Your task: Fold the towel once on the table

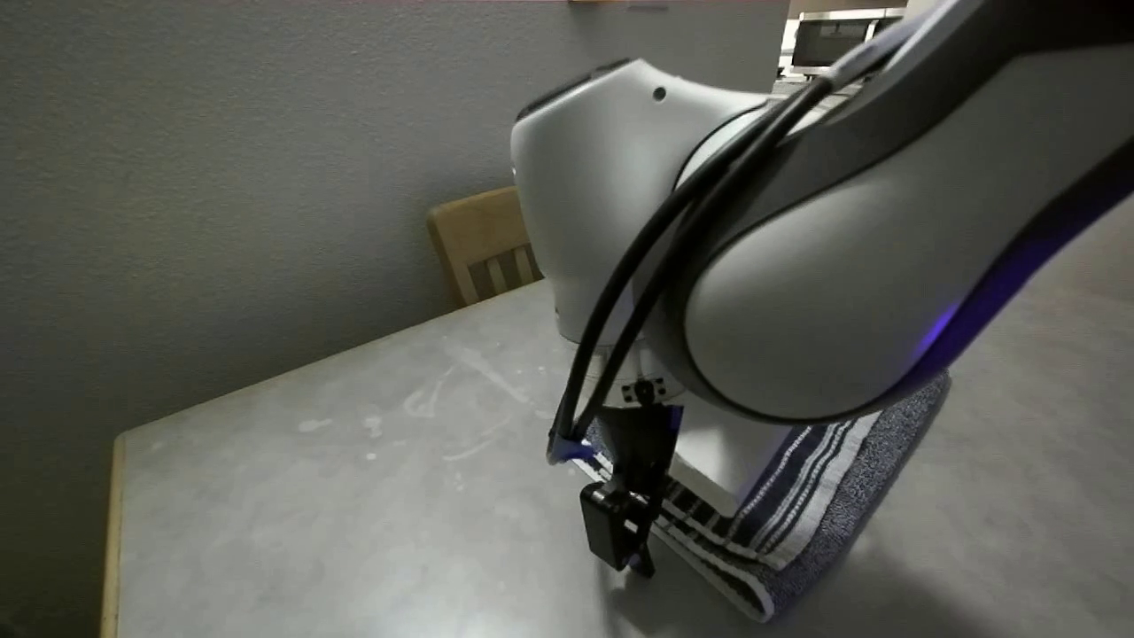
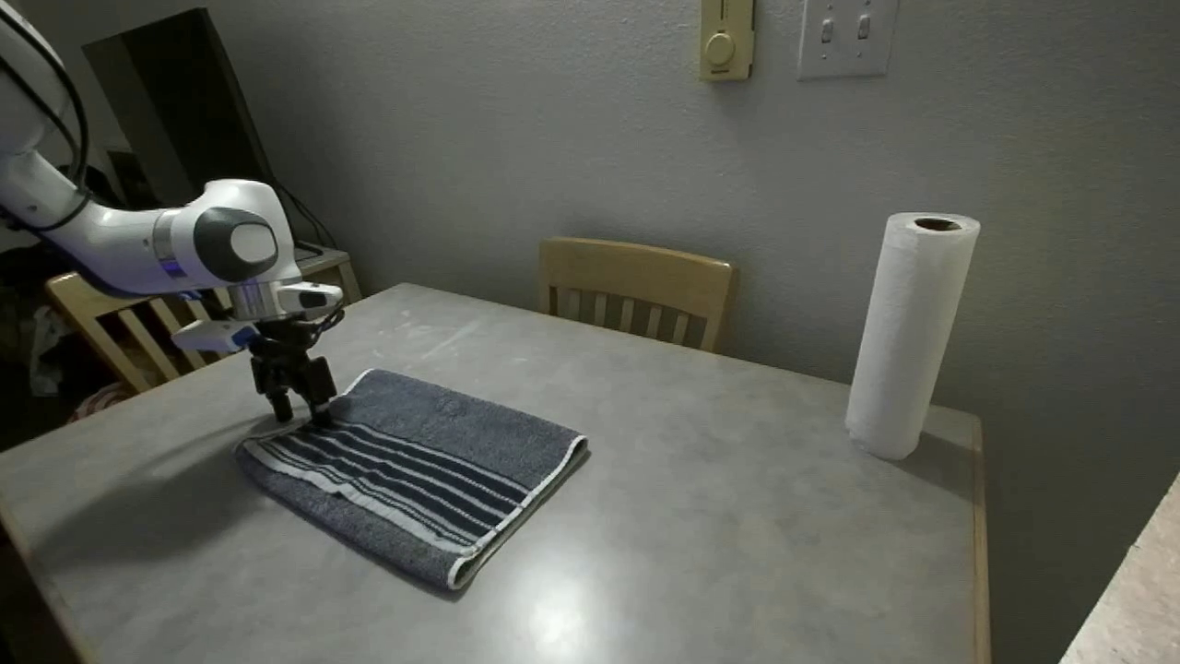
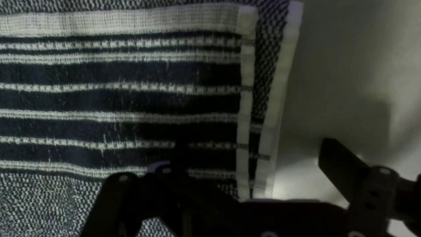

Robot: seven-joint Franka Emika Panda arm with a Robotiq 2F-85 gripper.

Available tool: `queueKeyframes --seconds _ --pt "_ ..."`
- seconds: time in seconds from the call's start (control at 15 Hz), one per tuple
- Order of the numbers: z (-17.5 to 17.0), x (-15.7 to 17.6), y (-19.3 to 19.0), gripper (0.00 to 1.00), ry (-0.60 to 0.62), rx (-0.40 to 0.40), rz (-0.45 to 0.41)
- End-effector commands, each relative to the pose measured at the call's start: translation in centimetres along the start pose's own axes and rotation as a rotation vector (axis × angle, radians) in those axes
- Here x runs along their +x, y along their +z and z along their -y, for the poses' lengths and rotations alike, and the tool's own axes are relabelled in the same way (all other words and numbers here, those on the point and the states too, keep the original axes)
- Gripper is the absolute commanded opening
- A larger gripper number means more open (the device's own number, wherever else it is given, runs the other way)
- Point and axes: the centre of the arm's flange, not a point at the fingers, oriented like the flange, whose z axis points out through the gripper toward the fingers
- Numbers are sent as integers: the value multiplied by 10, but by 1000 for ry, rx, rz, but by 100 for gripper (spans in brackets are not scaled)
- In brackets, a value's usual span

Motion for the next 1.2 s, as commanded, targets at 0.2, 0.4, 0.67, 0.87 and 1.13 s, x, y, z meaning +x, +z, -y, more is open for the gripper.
queueKeyframes --seconds 0.2,0.4,0.67,0.87,1.13 --pt "3 14 1 100 -25 -65 65" --pt "4 11 1 100 -23 -87 97" --pt "5 2 5 100 -20 -117 144" --pt "6 -2 9 100 -21 -147 185" --pt "6 -4 11 100 -8 -211 219"
